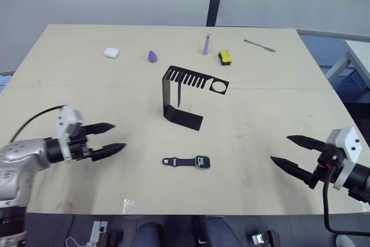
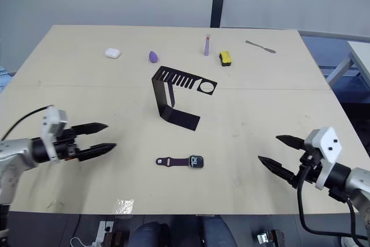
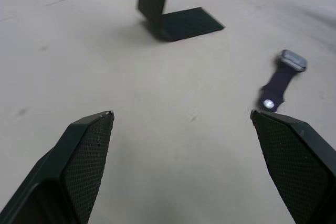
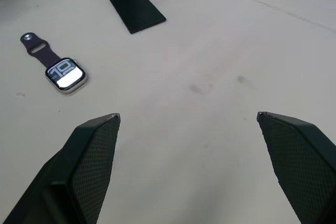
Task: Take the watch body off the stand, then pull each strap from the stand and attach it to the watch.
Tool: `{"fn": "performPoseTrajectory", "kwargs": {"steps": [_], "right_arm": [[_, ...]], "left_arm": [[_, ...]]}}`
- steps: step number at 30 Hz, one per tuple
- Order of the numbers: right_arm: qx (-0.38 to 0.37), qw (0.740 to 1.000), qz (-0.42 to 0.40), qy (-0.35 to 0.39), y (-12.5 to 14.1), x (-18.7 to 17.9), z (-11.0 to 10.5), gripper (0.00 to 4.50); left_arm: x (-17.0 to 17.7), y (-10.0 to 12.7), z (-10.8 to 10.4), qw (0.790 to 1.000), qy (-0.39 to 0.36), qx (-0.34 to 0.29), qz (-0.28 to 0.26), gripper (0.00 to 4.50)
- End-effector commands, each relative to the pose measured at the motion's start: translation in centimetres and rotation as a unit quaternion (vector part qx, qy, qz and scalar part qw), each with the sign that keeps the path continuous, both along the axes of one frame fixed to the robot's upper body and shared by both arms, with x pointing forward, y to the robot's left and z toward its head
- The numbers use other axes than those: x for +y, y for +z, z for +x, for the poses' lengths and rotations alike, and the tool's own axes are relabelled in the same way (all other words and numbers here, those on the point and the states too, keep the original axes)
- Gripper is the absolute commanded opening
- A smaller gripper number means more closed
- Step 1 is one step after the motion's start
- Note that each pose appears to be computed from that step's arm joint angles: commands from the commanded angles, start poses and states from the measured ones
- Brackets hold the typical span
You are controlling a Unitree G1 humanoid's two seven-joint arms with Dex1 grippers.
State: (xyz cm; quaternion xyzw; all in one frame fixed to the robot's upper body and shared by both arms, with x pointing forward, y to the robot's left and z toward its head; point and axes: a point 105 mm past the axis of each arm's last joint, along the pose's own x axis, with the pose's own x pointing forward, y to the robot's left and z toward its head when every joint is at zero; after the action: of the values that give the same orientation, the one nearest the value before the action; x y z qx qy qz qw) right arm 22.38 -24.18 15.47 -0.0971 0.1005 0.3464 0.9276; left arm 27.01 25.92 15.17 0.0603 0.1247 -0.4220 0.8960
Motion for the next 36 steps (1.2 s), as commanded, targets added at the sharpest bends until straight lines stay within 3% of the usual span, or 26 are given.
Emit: {"fn": "performPoseTrajectory", "kwargs": {"steps": [1, 8, 10, 13, 20, 26, 30, 36], "right_arm": [[-0.020, 0.999, 0.015, 0.037, 0.9, 2.0, 0.2, 4.44], [-0.045, 0.994, 0.045, 0.089, 0.8, 8.1, 3.5, 4.44], [-0.050, 0.994, 0.051, 0.083, 0.2, 10.2, 5.6, 4.44], [-0.046, 0.993, 0.062, 0.087, -0.6, 13.3, 8.1, 3.56], [-0.051, 0.993, 0.048, 0.097, -1.9, 18.0, 11.7, 0.04], [-0.013, 0.998, 0.022, 0.061, -3.5, 19.0, 14.2, 0.04], [0.033, 0.998, -0.020, 0.051, -6.0, 18.7, 14.1, 0.04], [0.048, 0.998, -0.028, 0.043, -6.6, 18.5, 13.9, 0.04]], "left_arm": [[-1.1, 1.3, 0.0, 0.999, -0.021, -0.028, -0.008, 4.50], [-8.3, 3.9, -0.1, 0.989, -0.090, -0.080, -0.086, 4.50], [-9.5, 4.2, 0.1, 0.987, -0.088, -0.096, -0.094, 4.50], [-10.4, 4.5, 0.5, 0.985, -0.078, -0.117, -0.100, 4.50], [-11.7, 4.2, 0.3, 0.984, -0.086, -0.125, -0.092, 4.50], [-11.9, 4.3, 0.6, 0.983, -0.074, -0.138, -0.092, 4.50], [-12.8, 3.9, 0.6, 0.982, -0.059, -0.163, -0.073, 4.50], [-15.1, 4.0, 1.0, 0.976, -0.014, -0.204, -0.080, 4.50]]}}
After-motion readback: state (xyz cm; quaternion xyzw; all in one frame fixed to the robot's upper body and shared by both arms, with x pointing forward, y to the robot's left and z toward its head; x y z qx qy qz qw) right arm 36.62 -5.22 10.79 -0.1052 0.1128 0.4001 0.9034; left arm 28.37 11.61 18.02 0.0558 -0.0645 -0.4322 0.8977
